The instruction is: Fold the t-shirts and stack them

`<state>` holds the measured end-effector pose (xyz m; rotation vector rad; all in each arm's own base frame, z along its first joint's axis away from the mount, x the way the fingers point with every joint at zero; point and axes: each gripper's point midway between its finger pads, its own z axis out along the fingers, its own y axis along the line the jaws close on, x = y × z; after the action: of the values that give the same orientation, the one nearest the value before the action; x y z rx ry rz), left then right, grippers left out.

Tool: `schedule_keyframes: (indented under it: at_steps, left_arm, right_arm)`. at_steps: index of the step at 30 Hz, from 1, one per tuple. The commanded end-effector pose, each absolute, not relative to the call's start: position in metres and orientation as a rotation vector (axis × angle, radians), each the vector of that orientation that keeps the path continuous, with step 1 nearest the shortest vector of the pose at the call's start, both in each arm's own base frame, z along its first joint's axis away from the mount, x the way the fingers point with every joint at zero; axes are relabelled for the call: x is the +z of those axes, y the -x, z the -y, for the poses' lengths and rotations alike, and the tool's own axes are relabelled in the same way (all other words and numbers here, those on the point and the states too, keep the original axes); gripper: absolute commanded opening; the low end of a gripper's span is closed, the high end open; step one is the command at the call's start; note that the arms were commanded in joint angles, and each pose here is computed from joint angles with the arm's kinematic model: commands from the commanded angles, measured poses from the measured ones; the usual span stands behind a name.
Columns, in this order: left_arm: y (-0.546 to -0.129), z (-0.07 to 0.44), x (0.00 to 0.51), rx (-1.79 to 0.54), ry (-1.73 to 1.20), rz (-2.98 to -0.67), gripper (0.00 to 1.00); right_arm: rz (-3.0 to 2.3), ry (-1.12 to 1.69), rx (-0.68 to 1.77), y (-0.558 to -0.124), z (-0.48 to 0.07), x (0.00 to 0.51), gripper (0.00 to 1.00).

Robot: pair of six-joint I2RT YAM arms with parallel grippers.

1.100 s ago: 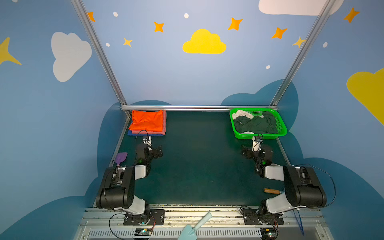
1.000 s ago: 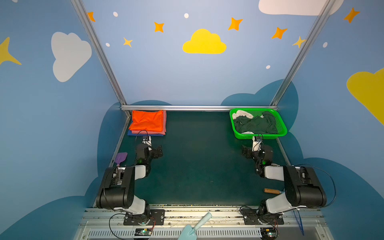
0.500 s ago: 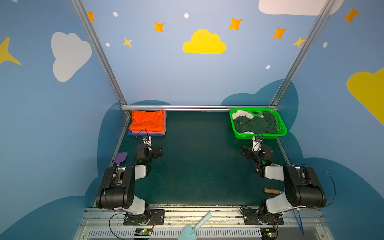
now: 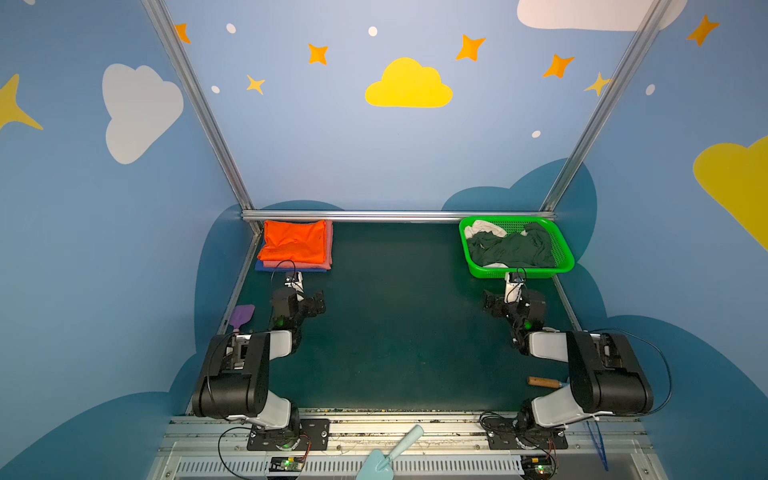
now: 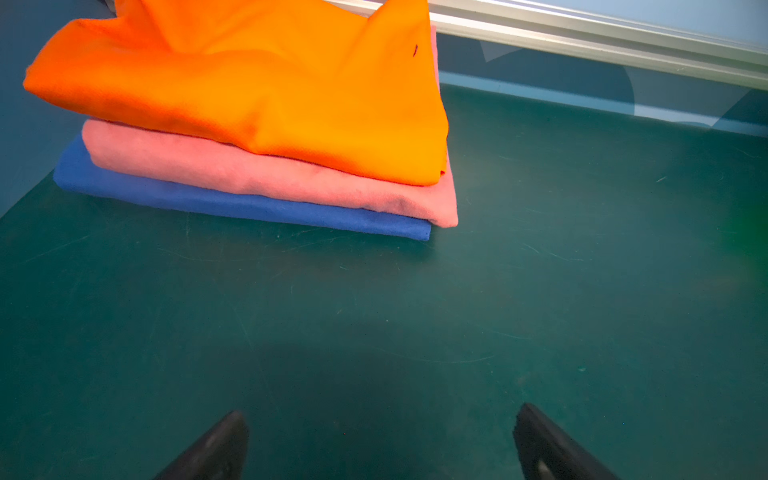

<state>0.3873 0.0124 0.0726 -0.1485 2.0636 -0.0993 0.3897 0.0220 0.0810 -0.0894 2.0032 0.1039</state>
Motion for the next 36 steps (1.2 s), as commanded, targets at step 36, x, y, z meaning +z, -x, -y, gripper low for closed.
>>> schedule_keyframes:
  at_steps: [36]
  left_arm:
    - [-0.333,0.048,0.275,-0.355,0.343,-2.06,0.78]
  right_arm:
    - [-2.242,0.096,0.059,-0.371,-0.045,0.185,0.94]
